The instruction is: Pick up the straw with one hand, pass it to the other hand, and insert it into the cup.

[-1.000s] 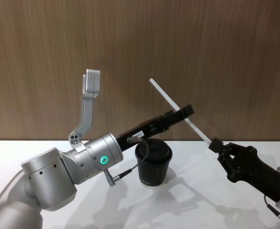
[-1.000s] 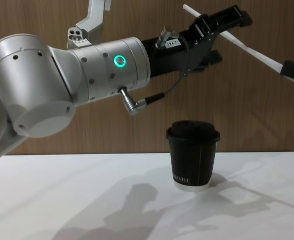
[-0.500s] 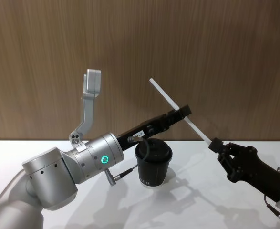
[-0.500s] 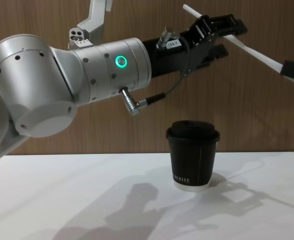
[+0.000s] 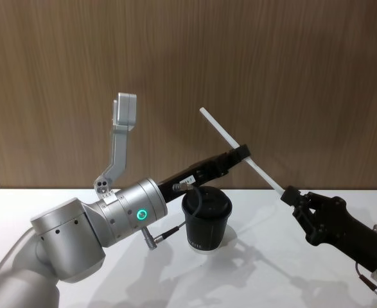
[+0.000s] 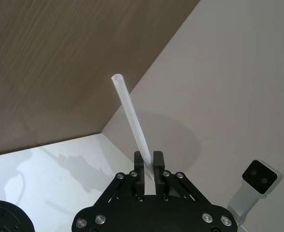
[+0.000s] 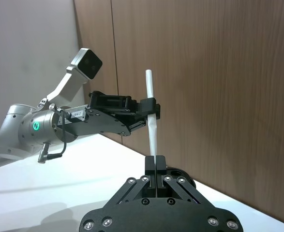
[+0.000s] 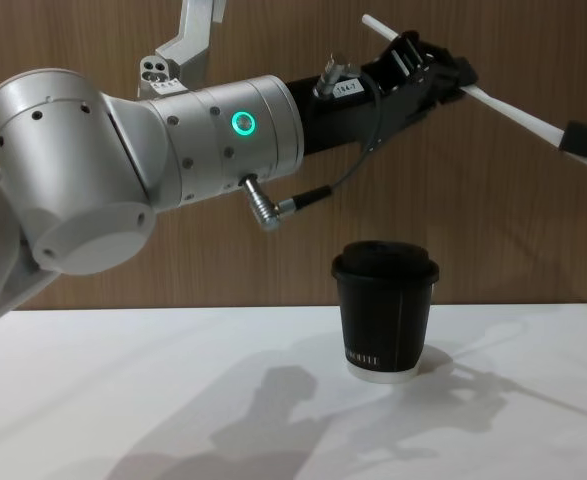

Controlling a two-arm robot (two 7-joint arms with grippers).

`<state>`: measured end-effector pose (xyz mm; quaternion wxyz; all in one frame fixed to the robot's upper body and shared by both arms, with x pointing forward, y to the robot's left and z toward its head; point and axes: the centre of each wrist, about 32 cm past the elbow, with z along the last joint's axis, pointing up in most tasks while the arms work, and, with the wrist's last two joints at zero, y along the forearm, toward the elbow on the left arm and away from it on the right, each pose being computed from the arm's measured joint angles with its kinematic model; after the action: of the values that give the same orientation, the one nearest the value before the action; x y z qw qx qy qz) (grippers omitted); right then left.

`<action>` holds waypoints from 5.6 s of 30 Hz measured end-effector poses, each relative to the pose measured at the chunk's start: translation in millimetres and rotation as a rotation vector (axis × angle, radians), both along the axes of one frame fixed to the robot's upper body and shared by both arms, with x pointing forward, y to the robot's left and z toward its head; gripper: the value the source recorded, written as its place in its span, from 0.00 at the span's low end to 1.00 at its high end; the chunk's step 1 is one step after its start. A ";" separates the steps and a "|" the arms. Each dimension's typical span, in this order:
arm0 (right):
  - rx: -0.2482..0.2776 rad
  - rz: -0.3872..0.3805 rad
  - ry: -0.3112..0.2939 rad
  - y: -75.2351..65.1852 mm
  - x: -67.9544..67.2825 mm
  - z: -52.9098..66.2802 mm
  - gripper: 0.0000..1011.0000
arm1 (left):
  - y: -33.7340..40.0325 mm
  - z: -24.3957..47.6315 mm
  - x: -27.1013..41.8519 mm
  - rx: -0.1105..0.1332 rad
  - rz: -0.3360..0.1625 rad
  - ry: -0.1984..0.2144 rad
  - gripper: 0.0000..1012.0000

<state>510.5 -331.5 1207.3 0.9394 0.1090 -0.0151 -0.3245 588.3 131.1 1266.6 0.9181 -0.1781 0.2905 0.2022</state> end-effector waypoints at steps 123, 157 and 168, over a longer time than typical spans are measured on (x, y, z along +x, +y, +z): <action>0.000 0.000 0.000 0.0 0.0 0.0 0.99 | 7.4 46.2 -44.1 0.708 0.575 -0.564 0.00; 0.000 0.000 0.000 0.0 0.0 0.0 0.99 | -12.3 42.9 -28.4 0.692 0.505 -0.533 0.00; 0.000 0.000 0.000 0.0 0.0 0.0 0.99 | -15.5 38.3 -24.3 0.694 0.503 -0.513 0.00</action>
<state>510.5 -331.5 1207.3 0.9394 0.1090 -0.0152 -0.3246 564.0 115.6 1304.9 0.8879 0.0292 -0.0811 0.4519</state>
